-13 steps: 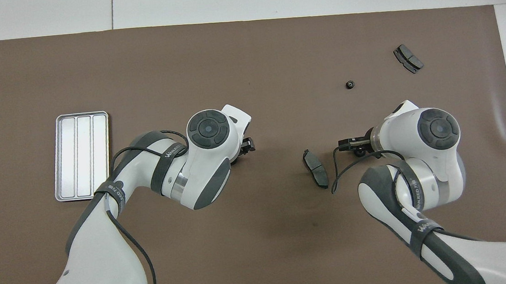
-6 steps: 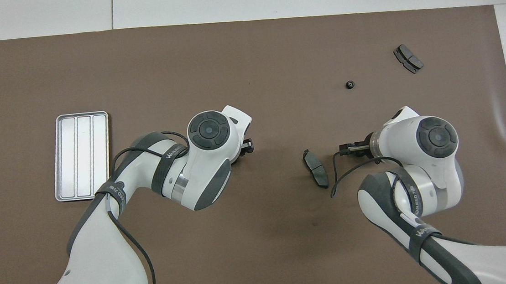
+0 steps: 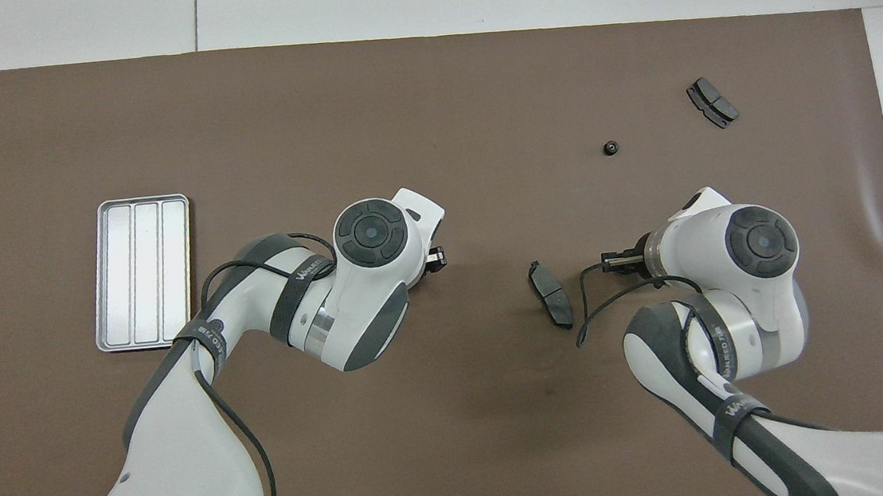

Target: Pick bearing gear from pile to tray

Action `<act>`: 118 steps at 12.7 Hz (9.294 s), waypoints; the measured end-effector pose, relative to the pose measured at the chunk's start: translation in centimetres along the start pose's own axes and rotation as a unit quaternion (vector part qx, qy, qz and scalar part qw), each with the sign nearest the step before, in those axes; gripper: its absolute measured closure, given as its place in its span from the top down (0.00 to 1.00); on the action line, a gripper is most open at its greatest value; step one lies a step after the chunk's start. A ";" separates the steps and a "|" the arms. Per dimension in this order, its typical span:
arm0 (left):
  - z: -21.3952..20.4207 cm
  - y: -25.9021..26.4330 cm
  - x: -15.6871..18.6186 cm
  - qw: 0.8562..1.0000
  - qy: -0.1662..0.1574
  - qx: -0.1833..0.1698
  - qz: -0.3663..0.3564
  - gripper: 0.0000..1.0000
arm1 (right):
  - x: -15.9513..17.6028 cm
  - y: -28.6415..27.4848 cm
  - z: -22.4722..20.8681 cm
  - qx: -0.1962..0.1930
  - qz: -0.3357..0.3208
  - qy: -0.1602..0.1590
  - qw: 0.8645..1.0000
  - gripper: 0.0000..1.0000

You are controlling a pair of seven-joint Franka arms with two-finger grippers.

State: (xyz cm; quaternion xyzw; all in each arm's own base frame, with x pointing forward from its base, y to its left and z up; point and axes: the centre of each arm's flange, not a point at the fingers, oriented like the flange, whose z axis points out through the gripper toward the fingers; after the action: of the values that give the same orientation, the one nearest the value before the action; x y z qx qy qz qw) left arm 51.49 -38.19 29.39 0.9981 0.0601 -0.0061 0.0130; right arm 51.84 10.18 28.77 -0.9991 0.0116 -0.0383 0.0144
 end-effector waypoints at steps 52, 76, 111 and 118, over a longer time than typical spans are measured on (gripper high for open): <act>-8.5 -12.3 6.0 0.999 0.025 -0.009 -0.026 0.79 | 18.1 -2.3 -0.8 -0.026 0.044 0.077 0.996 0.80; -1.1 0.7 0.3 0.999 0.027 -0.025 -0.038 0.66 | 18.0 -1.0 0.5 -0.015 0.058 0.063 0.996 0.52; -8.0 -40.6 13.5 0.985 -0.050 0.005 0.162 0.36 | 1.3 -32.1 0.1 -0.007 0.072 0.016 0.997 0.70; -6.0 -40.9 12.5 0.983 -0.047 0.004 0.175 0.62 | 9.4 -21.1 -9.9 0.014 0.106 0.082 0.991 1.00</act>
State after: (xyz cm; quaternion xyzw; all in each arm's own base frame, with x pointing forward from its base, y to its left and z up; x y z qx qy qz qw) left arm 59.06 4.10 34.13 0.9918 -0.1166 -0.0508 0.0126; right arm 60.87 30.74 40.00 -0.9853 0.1185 -0.1188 0.0310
